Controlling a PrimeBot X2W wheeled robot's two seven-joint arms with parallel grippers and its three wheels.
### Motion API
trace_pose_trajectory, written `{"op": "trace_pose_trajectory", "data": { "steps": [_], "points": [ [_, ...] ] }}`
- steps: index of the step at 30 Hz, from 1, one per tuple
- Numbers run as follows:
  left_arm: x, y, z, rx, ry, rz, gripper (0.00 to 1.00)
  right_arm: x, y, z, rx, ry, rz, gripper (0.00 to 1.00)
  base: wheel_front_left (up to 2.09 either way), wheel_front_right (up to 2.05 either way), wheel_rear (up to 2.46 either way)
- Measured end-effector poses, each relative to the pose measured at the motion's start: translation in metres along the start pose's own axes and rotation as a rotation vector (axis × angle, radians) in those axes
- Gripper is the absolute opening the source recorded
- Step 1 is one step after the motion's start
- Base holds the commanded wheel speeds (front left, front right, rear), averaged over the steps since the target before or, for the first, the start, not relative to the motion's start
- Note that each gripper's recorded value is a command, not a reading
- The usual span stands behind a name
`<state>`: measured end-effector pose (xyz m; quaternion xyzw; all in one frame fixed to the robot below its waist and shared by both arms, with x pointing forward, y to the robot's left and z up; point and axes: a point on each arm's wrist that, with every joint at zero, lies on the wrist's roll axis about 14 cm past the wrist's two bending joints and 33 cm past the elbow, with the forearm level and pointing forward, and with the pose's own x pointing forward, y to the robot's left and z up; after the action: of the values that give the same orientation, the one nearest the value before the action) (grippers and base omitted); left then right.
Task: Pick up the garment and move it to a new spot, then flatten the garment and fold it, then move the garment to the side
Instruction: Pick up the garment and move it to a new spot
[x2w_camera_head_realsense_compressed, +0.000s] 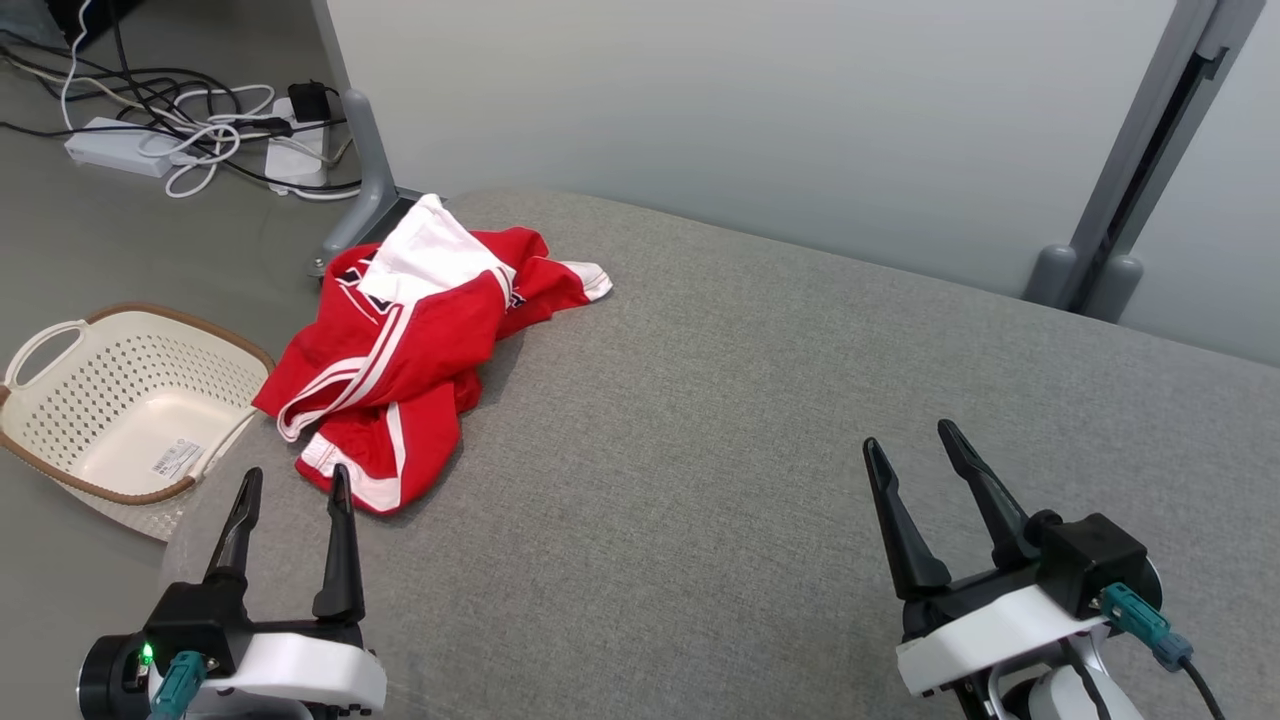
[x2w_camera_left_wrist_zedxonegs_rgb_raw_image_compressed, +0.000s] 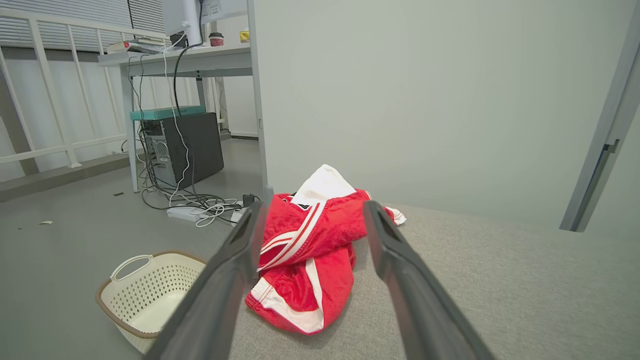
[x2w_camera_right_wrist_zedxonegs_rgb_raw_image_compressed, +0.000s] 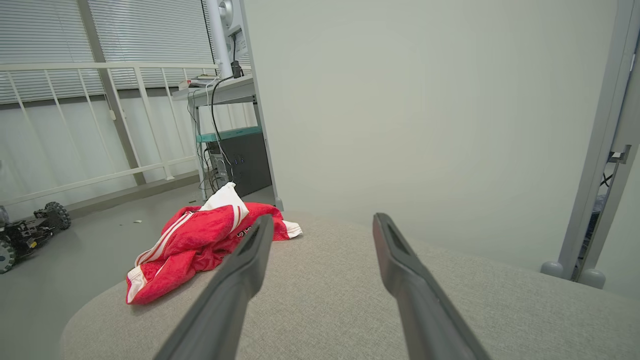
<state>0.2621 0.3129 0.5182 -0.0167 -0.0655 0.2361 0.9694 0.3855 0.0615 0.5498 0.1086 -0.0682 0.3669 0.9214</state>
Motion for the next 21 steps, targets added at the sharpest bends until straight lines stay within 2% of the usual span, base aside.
{"op": "trace_pose_trajectory", "data": {
  "steps": [13,21],
  "points": [
    [-0.002,0.008,-0.006,-0.021,0.02,0.017,1.0,0.001,0.008,-0.002,0.008,0.006,0.021,1.0,0.0,0.0,0.0],
    [0.036,0.005,0.003,-0.029,0.063,-0.057,1.0,0.004,0.001,-0.006,0.013,0.009,0.013,1.0,0.0,0.0,0.0]
  ]
}}
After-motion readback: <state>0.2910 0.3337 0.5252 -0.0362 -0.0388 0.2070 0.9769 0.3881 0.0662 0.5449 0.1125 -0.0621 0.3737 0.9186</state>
